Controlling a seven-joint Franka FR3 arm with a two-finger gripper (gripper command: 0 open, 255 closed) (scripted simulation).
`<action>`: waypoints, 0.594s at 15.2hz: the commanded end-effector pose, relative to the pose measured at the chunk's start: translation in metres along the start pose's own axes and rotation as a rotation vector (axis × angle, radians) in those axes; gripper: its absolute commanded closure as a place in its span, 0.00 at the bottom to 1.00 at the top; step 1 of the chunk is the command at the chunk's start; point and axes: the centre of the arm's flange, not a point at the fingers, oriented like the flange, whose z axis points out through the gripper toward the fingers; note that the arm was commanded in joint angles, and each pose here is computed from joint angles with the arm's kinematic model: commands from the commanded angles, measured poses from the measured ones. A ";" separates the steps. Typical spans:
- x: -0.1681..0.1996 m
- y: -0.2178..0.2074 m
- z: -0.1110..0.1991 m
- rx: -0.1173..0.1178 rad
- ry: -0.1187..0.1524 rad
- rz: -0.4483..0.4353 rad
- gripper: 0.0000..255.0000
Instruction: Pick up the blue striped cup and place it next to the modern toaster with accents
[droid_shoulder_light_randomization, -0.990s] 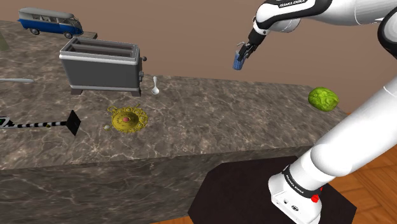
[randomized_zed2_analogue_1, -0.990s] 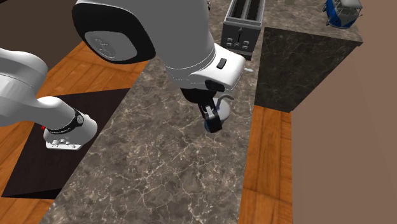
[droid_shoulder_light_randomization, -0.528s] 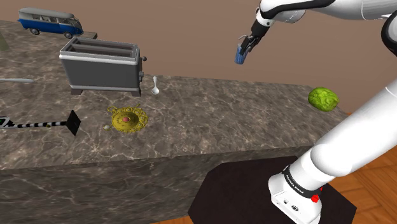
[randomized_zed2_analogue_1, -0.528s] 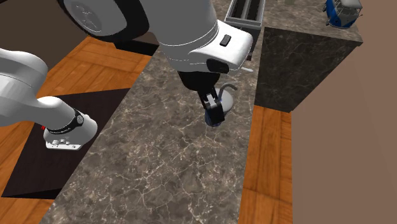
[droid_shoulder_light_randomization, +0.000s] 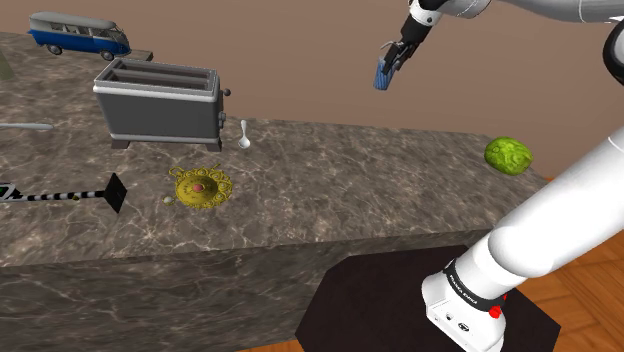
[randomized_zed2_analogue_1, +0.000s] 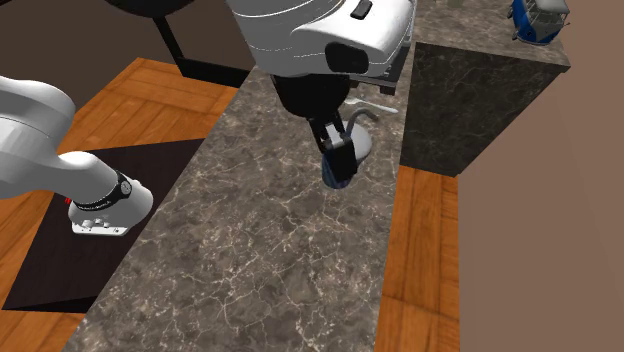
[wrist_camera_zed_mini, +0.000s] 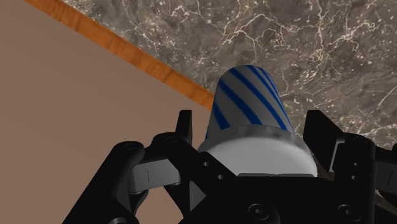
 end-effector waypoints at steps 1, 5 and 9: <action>0.003 0.001 -0.012 0.000 0.000 0.000 1.00; 0.006 0.003 -0.027 0.000 0.000 0.000 1.00; 0.023 -0.048 -0.028 0.000 0.000 0.000 1.00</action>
